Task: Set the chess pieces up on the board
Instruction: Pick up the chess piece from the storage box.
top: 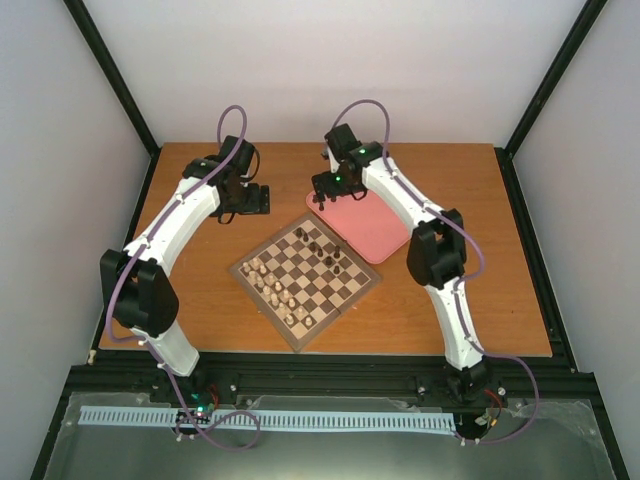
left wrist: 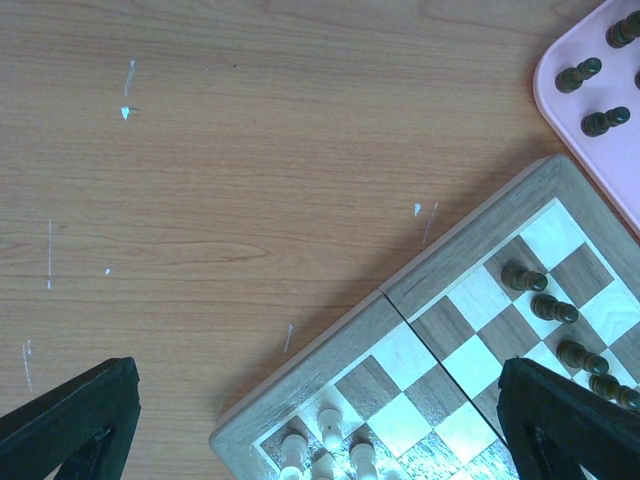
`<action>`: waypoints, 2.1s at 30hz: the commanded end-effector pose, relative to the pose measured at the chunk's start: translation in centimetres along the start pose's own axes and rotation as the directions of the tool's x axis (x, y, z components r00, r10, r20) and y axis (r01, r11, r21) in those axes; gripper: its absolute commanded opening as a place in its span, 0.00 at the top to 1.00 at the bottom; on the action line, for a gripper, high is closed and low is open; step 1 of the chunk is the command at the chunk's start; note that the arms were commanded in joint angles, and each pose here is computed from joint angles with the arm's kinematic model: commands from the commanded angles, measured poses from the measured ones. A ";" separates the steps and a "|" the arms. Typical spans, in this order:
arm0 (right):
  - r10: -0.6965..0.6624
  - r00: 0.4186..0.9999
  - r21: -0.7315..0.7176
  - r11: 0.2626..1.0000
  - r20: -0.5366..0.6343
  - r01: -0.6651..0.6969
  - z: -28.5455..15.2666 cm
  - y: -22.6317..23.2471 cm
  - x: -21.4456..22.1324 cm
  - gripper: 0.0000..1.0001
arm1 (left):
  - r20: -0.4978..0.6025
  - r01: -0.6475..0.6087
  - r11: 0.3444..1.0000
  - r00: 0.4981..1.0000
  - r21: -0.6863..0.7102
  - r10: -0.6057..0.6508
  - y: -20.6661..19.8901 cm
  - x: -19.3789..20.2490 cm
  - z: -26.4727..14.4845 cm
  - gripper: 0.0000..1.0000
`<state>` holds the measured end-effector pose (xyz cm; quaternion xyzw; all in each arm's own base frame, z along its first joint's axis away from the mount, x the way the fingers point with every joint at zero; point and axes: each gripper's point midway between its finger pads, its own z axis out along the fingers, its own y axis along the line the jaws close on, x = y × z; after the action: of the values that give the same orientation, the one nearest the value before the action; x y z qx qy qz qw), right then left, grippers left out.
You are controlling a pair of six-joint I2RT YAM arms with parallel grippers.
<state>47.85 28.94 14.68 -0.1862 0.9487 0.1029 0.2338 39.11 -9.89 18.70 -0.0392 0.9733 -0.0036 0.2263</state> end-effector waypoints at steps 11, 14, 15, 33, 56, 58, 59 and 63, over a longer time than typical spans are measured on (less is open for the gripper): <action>0.053 0.999 -0.101 0.994 0.014 -0.051 6.1 1.8 -1.5 0.24 | 0.014 -0.003 1.000 1.000 -0.002 0.003 0.0 -1.4 -0.6 0.00; 0.054 0.999 -0.113 0.992 -0.004 -0.054 7.3 2.0 -1.0 0.33 | 0.009 -0.006 1.000 1.000 -0.006 0.006 -0.1 -1.5 -0.5 0.00; 0.053 0.999 -0.115 0.992 -0.011 -0.054 7.7 2.0 -0.8 0.33 | 0.009 -0.006 1.000 1.000 -0.006 0.006 -0.1 -1.5 -0.5 0.00; 0.063 0.996 -0.120 0.990 -0.070 -0.071 11.7 1.8 1.1 0.54 | -0.013 -0.013 1.000 1.000 -0.016 0.013 -0.1 -1.4 0.2 0.00; 0.066 0.995 -0.067 0.995 -0.072 -0.070 12.3 0.7 1.1 0.85 | -0.022 -0.013 1.000 1.000 -0.017 0.012 -0.1 -1.2 0.5 0.00; 0.066 0.995 -0.059 0.996 -0.070 -0.070 12.2 0.6 1.1 0.91 | -0.023 -0.011 1.000 1.000 -0.015 0.011 -0.2 -1.2 0.5 0.00; 0.066 0.995 -0.054 0.996 -0.069 -0.070 12.1 0.5 1.0 0.93 | -0.023 -0.011 1.000 1.000 -0.014 0.011 -0.2 -1.2 0.5 0.00; 0.061 0.997 -0.044 0.997 -0.041 -0.062 11.1 0.4 0.2 0.96 | -0.023 -0.011 1.000 1.000 -0.015 0.010 -0.1 -1.2 0.5 0.00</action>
<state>51.28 32.61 3.24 -0.1641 0.9593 0.1364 0.1850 39.88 -10.08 17.84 -0.0376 0.9778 0.0053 0.2063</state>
